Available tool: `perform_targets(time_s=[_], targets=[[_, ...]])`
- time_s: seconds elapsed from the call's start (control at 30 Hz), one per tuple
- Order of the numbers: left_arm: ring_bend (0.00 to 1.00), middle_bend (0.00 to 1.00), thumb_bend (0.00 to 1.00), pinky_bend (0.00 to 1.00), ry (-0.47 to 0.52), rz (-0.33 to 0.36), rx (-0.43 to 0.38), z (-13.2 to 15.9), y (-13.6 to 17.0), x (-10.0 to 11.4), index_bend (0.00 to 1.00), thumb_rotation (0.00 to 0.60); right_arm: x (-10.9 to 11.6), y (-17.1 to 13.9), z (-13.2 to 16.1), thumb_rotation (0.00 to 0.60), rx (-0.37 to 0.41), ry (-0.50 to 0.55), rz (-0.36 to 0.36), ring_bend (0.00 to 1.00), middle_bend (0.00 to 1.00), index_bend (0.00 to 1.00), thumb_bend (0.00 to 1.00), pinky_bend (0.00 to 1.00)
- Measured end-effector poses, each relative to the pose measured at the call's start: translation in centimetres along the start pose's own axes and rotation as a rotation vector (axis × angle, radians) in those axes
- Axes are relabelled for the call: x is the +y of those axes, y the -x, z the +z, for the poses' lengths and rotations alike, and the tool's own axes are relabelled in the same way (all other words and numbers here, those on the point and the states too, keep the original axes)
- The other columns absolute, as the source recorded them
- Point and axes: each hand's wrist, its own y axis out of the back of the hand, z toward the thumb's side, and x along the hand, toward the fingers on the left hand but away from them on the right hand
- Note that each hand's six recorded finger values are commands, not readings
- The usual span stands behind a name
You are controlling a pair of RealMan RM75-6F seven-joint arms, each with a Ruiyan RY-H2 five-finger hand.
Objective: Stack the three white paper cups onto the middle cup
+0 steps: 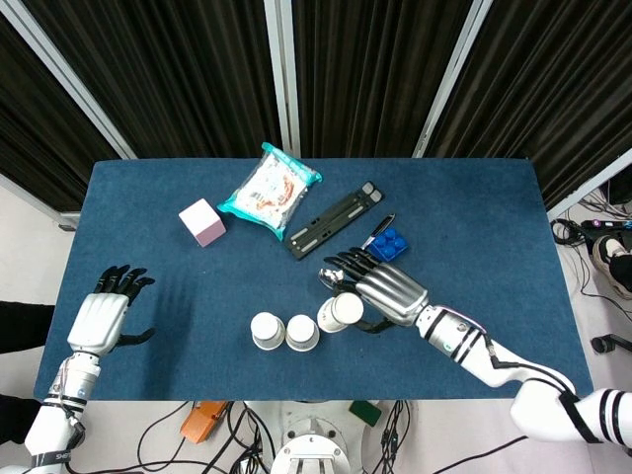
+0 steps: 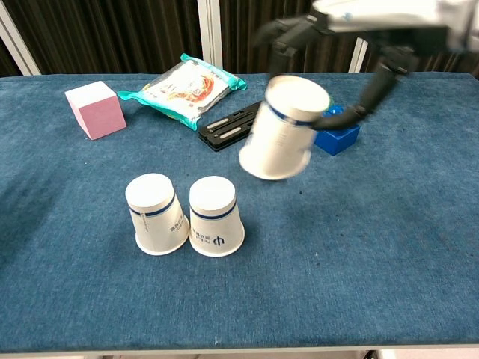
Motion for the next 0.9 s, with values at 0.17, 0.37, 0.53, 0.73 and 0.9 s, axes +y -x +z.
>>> perform_targets(time_s=[0.17, 0.37, 0.53, 0.73, 0.9], targets=[[0.05, 0.11, 0.16, 0.00, 0.009, 0.000, 0.011, -0.4, 0.2, -0.2, 0.22, 0.600, 0.5, 2.6, 2.4, 0.600, 0.054, -0.004, 0.039, 0.00, 0.09, 0.47, 0.46, 0.00], [0.05, 0.11, 0.16, 0.00, 0.018, -0.002, 0.021, -0.8, 0.3, -0.3, 0.22, 0.600, 0.4, 5.0, 4.2, 0.600, 0.081, -0.031, 0.067, 0.00, 0.09, 0.46, 0.46, 0.00], [0.05, 0.11, 0.16, 0.00, 0.026, -0.001, 0.029, -1.1, 0.2, -0.4, 0.22, 0.600, 0.0, 6.5, 5.3, 0.600, 0.088, -0.050, 0.088, 0.00, 0.09, 0.45, 0.46, 0.00], [0.05, 0.11, 0.16, 0.00, 0.033, -0.008, 0.036, -1.4, 0.2, -0.7, 0.22, 0.600, -0.9, 8.3, 6.8, 0.600, 0.098, -0.067, 0.118, 0.00, 0.09, 0.43, 0.46, 0.00], [0.05, 0.11, 0.16, 0.00, 0.041, -0.007, 0.045, -1.8, 0.2, -0.8, 0.22, 0.600, -1.6, 9.2, 7.6, 0.600, 0.100, -0.090, 0.139, 0.00, 0.09, 0.41, 0.46, 0.00]])
